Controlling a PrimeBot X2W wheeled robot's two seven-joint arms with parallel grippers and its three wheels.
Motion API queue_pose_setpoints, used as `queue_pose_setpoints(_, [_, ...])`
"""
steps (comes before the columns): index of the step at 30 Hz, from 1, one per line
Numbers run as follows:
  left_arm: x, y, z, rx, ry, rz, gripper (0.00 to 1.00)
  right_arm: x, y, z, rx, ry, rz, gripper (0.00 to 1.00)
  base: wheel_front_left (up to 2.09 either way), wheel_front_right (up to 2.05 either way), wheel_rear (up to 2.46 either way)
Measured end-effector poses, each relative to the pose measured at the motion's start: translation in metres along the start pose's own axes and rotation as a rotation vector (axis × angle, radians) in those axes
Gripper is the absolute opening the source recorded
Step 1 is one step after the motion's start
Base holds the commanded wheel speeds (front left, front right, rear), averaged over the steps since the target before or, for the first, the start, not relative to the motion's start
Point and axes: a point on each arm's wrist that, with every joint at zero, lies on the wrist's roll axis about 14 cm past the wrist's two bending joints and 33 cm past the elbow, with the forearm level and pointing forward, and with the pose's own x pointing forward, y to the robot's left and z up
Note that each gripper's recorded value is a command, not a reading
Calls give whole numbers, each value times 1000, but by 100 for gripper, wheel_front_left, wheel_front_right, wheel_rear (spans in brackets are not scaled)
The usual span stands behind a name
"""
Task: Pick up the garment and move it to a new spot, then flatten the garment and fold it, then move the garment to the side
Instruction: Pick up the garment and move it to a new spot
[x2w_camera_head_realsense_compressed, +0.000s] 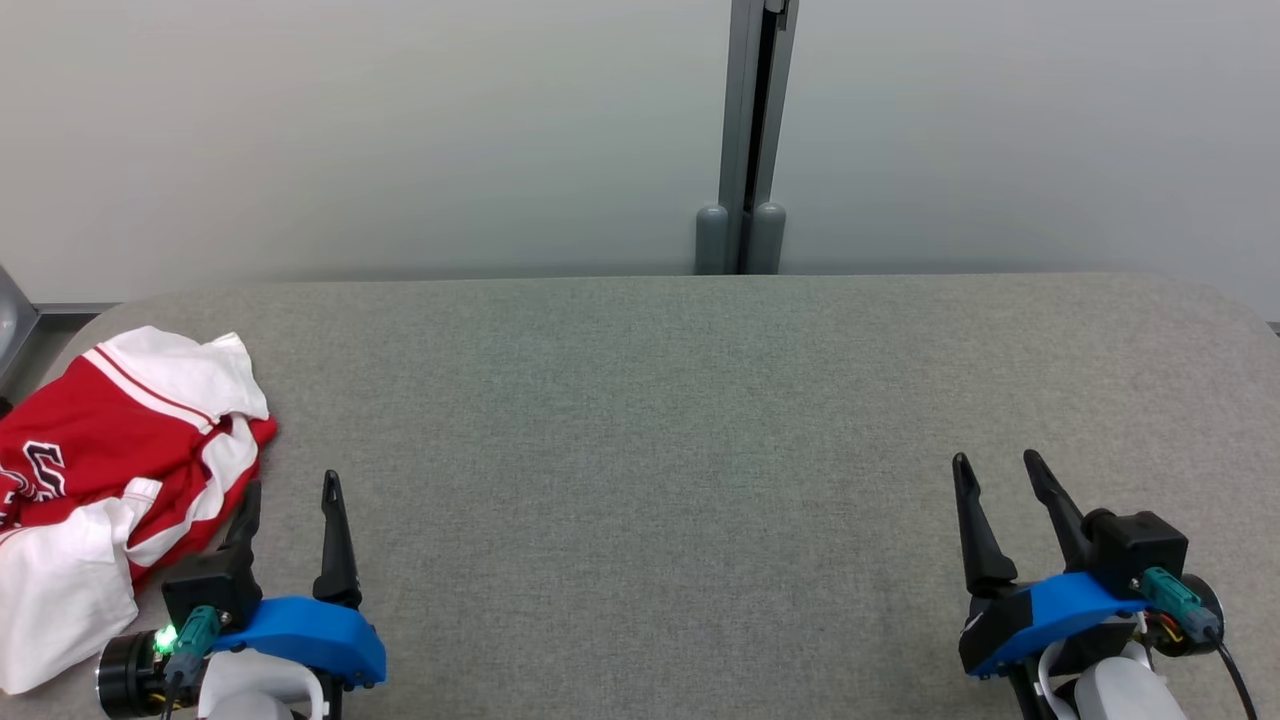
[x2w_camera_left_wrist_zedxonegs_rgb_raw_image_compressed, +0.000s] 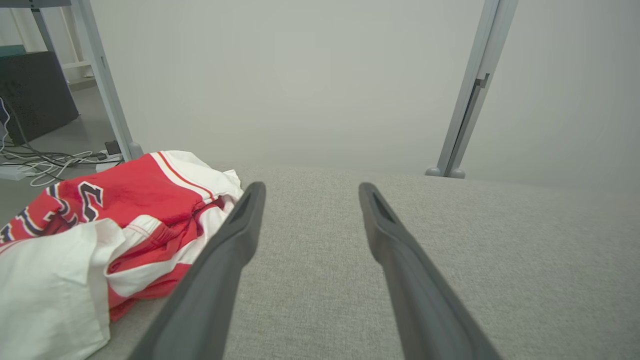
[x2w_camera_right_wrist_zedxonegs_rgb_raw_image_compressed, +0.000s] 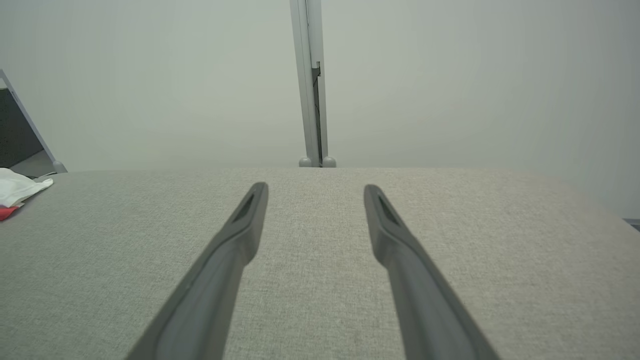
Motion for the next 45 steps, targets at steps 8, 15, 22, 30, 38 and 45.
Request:
queue_pose_setpoints(8, [1, -2, 0, -4, 2, -2, 100, -1, 1, -1, 9, 3, 3, 100, 0, 0, 0])
queue_pose_setpoints(15, [-3, 3, 1, -7, 1, 13, 100, 2, 10, -1, 11, 2, 28, 100, 0, 0, 0])
queue_pose_setpoints(22, [-14, 24, 7, -2, -17, 71, 100, 11, 44, 1, 28, -4, 122, 100, 0, 0, 0])
queue_pose_setpoints(30, [-41, 63, 21, 17, -73, 180, 100, 20, 90, -1, 39, 3, 250, 100, 0, 0, 0])
queue_pose_setpoints(38, [-75, 105, 22, 18, -79, 307, 100, 28, 139, -4, 39, 15, 379, 100, 0, 0, 0])
queue_pose_setpoints(45, [-107, 138, 19, 18, -69, 421, 100, 32, 174, -10, 32, 31, 475, 100, 0, 0, 0])
